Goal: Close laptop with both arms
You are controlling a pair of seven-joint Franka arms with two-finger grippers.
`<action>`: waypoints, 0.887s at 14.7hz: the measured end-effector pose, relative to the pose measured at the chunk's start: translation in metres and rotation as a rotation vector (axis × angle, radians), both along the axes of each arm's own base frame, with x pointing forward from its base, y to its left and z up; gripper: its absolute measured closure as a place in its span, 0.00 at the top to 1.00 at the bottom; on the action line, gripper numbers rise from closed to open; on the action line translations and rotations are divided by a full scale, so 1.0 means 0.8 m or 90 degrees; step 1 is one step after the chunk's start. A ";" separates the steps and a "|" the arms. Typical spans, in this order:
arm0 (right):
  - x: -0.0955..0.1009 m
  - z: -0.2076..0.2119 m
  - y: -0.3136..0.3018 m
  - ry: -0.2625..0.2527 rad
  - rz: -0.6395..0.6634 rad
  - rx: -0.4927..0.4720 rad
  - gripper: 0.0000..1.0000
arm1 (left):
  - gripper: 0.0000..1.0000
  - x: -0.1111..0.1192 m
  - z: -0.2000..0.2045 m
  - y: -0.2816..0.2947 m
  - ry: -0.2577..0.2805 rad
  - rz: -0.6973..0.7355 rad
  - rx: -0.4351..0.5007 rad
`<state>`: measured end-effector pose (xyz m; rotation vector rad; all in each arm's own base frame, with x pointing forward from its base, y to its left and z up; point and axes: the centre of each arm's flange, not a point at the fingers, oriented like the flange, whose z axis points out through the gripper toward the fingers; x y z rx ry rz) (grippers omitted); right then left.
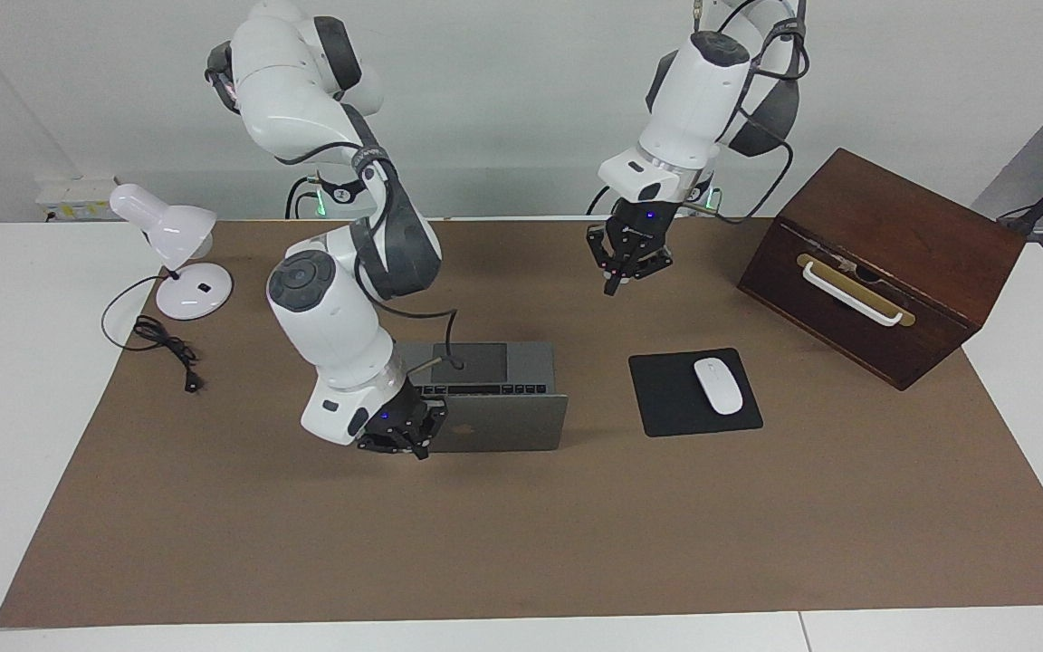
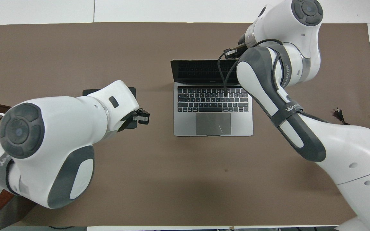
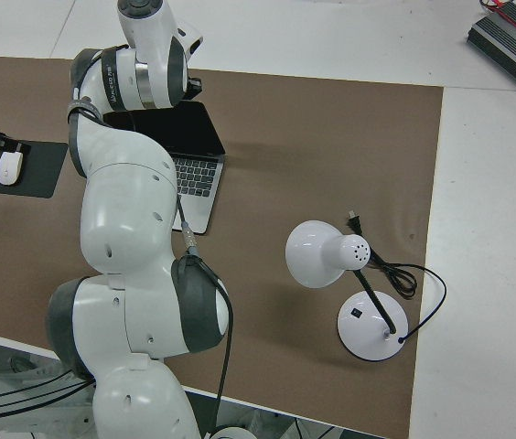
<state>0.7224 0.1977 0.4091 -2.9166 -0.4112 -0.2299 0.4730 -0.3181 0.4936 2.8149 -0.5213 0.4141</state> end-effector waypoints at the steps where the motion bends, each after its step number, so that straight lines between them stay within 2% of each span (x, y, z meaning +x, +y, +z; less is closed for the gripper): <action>1: 0.000 0.000 0.000 0.000 0.000 0.000 0.01 | 0.01 -0.005 -0.017 -0.012 -0.019 -0.018 -0.004; 4: 0.000 0.000 0.000 0.001 0.000 0.000 0.01 | 0.01 -0.020 -0.064 -0.033 -0.082 -0.069 -0.015; 8: -0.001 -0.001 0.000 0.002 0.000 -0.001 0.01 | 0.01 -0.031 -0.106 -0.042 -0.149 -0.132 -0.012; 13: -0.002 -0.004 0.001 0.005 0.001 -0.002 0.01 | 0.01 -0.063 -0.177 -0.059 -0.204 -0.175 -0.016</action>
